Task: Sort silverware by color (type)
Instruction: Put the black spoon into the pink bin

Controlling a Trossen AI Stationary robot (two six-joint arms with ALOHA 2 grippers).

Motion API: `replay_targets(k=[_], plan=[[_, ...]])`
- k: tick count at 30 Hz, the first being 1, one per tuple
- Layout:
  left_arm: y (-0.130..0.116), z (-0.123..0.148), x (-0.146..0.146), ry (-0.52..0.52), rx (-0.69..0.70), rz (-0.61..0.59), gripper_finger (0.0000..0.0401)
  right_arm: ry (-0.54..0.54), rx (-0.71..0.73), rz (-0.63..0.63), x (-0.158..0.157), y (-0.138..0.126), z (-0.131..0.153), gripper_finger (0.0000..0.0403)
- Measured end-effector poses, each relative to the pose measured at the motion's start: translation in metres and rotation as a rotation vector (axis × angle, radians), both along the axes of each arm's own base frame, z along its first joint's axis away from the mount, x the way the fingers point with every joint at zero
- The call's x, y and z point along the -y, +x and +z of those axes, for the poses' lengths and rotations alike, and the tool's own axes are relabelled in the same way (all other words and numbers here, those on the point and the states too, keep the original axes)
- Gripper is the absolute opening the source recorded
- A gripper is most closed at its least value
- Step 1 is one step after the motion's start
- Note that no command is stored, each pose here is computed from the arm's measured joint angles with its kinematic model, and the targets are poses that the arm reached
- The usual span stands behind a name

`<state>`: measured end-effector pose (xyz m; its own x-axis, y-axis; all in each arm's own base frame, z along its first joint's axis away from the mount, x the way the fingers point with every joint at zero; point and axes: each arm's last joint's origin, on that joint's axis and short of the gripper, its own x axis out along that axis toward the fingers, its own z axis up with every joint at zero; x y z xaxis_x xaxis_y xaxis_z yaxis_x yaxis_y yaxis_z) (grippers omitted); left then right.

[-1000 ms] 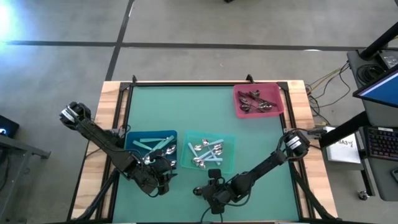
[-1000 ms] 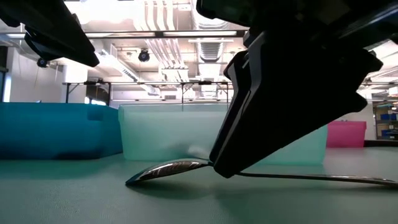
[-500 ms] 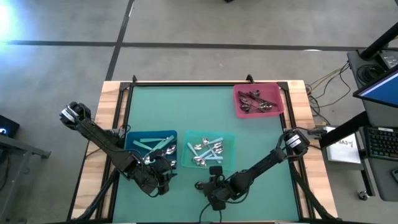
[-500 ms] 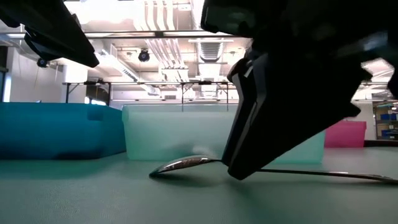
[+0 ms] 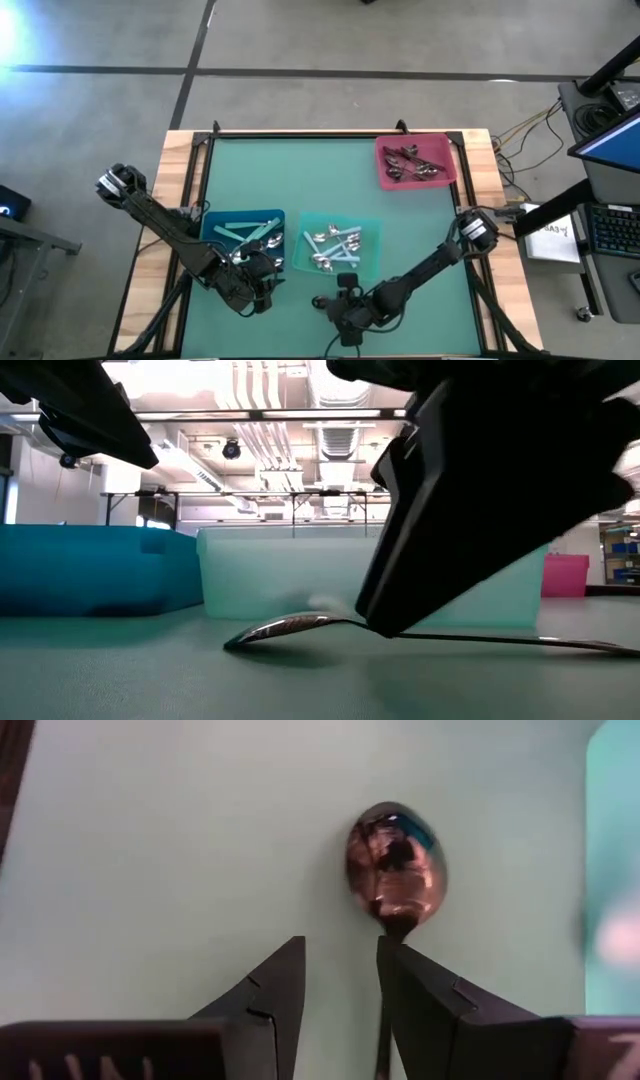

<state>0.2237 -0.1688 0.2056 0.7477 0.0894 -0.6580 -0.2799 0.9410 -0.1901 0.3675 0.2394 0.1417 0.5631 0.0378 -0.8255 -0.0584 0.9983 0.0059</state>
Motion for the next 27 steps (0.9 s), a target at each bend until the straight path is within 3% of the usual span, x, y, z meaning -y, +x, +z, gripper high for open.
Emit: replay_targets(k=[8,15,27], plan=[[0.000,0.000,0.000,0.016,-0.002,-0.015,0.0109,-0.022,-0.025,0.018,-0.001,-0.004,0.001,0.0118],[0.000,0.000,0.000,0.015,-0.002,-0.015,0.0109,-0.132,-0.146,0.017,0.021,-0.006,-0.003,0.0118],[0.000,0.000,0.001,-0.007,-0.016,-0.028,0.0109,-0.107,-0.136,-0.024,0.031,0.000,0.012,0.0118]])
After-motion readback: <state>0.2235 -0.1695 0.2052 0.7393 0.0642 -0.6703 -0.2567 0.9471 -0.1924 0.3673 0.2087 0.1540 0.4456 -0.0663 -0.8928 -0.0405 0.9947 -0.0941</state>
